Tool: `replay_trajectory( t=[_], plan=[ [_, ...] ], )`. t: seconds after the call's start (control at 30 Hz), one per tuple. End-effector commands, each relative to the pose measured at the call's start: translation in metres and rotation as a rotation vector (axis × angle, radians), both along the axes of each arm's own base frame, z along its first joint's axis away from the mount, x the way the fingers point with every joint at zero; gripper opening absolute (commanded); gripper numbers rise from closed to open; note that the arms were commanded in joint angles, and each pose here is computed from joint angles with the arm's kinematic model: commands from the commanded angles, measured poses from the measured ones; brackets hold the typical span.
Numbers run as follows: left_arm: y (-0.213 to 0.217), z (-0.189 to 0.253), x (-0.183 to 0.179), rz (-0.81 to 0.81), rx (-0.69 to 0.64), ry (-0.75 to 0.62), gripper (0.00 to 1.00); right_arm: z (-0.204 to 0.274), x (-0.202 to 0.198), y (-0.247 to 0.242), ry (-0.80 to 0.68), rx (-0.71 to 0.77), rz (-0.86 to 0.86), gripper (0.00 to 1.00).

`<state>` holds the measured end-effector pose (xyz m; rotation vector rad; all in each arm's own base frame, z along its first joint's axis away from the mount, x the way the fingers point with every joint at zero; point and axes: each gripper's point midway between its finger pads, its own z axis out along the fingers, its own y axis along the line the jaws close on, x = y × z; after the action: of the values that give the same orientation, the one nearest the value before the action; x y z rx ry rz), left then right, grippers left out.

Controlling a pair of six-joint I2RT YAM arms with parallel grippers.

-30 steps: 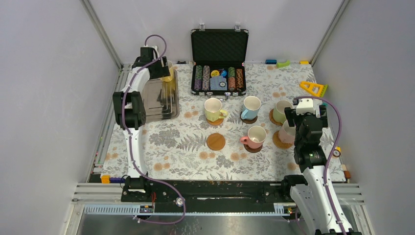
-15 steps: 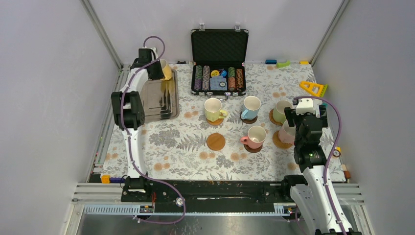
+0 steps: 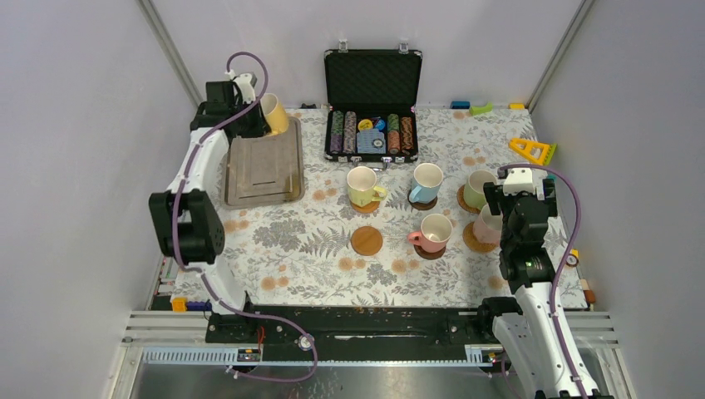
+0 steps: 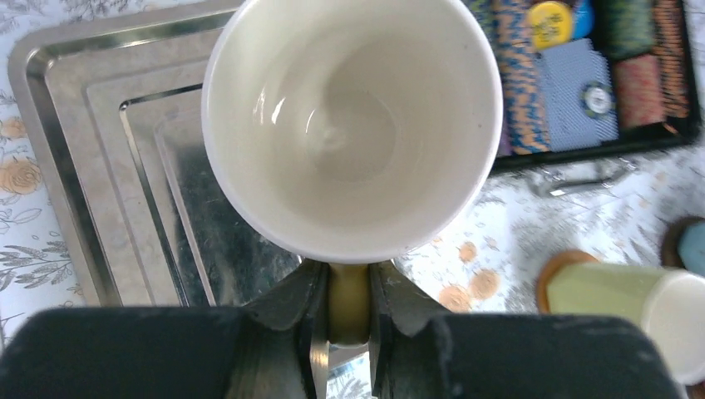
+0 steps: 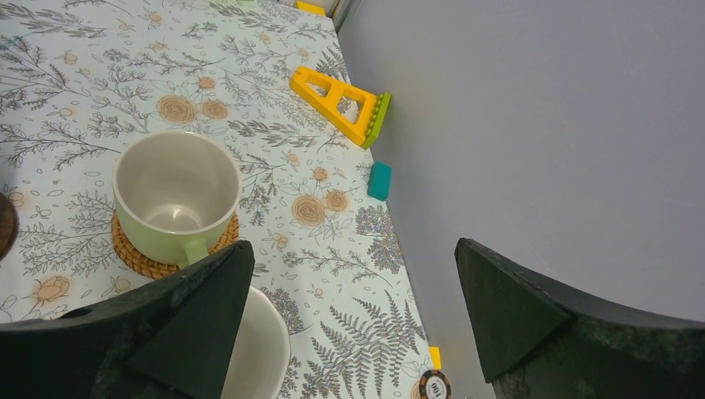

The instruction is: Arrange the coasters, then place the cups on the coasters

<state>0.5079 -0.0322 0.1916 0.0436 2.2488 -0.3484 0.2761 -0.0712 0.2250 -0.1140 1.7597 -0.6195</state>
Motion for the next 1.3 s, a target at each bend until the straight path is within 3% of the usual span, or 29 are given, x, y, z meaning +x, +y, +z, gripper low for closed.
replay_trajectory(
  t=[0.0,0.23,0.5,0.77,1.03,1.27],
  plan=[
    [-0.025,0.079,-0.021,-0.183,-0.019,-0.253,0.00,0.012,0.001,0.002,-0.043,0.012,0.012,1.00],
    [-0.061,0.084,-0.085,-0.434,0.027,-0.339,0.00,0.012,0.001,0.002,-0.047,0.014,0.016,1.00],
    [-0.133,0.075,-0.184,-0.869,0.115,-0.461,0.00,0.012,0.001,0.003,-0.045,0.015,0.020,1.00],
    [-0.181,0.033,-0.257,-1.225,0.184,-0.361,0.00,0.013,0.001,0.003,-0.048,0.015,0.021,1.00],
    [-0.207,-0.019,-0.286,-1.331,0.244,-0.277,0.00,0.011,0.001,0.004,-0.042,0.018,0.025,1.00],
    [-0.232,-0.038,-0.271,-1.255,0.252,-0.279,0.00,0.010,0.001,0.004,-0.041,0.018,0.025,1.00]
  ],
)
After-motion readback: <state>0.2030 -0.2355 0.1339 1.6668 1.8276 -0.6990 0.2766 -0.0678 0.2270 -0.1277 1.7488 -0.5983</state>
